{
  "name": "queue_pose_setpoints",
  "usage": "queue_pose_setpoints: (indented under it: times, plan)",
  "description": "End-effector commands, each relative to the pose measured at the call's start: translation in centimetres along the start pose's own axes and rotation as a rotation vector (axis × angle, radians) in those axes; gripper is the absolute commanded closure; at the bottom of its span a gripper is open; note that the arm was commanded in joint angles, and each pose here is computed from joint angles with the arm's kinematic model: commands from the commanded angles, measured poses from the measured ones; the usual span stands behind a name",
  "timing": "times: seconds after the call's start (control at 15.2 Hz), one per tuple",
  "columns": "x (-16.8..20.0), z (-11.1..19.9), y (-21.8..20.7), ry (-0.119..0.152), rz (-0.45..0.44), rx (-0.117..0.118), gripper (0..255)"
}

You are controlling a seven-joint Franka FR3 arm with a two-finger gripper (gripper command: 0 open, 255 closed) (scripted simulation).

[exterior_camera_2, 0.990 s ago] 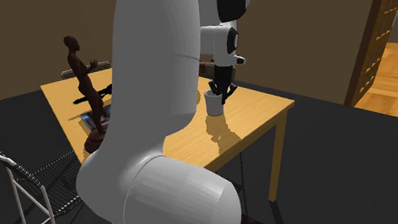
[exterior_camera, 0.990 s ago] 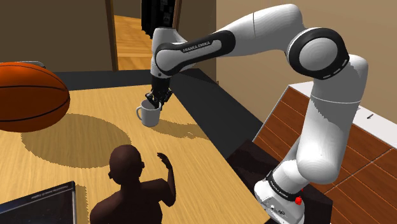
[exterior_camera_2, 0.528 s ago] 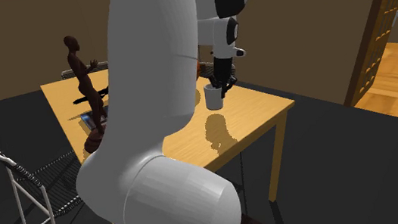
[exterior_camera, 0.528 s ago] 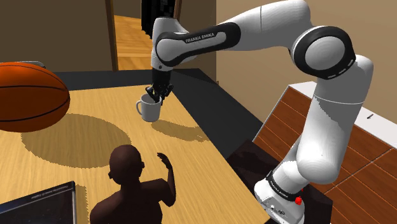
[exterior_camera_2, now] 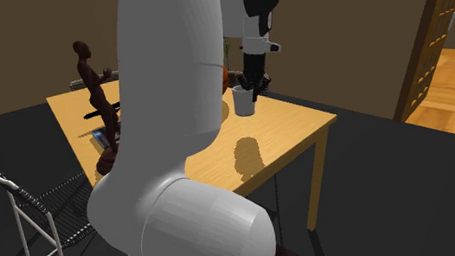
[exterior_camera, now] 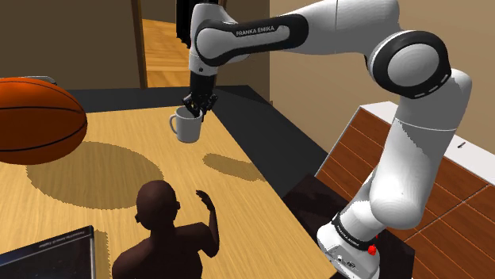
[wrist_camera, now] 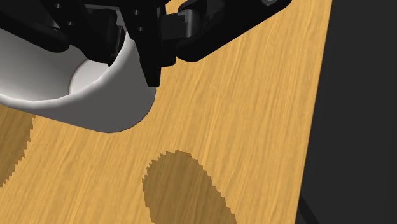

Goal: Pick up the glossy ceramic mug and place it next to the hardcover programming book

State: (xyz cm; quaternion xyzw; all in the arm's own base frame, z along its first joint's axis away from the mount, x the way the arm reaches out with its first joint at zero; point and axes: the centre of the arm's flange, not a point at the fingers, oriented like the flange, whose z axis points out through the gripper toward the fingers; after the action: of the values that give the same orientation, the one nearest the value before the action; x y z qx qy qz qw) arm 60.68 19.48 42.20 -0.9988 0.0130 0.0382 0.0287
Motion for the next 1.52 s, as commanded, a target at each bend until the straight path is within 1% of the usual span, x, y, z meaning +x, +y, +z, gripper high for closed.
queue_pose_setpoints:
  times: [0.0, 1.12, 1.45]
  plan:
    - [-0.1, -1.0, 0.0, 0.0, 0.0, 0.0, 255]
    - [-0.7, -9.9, -0.5, 0.0, 0.0, 0.0, 255]
    - [-4.5, -9.3, -5.9, 0.0, 0.0, 0.0, 255]
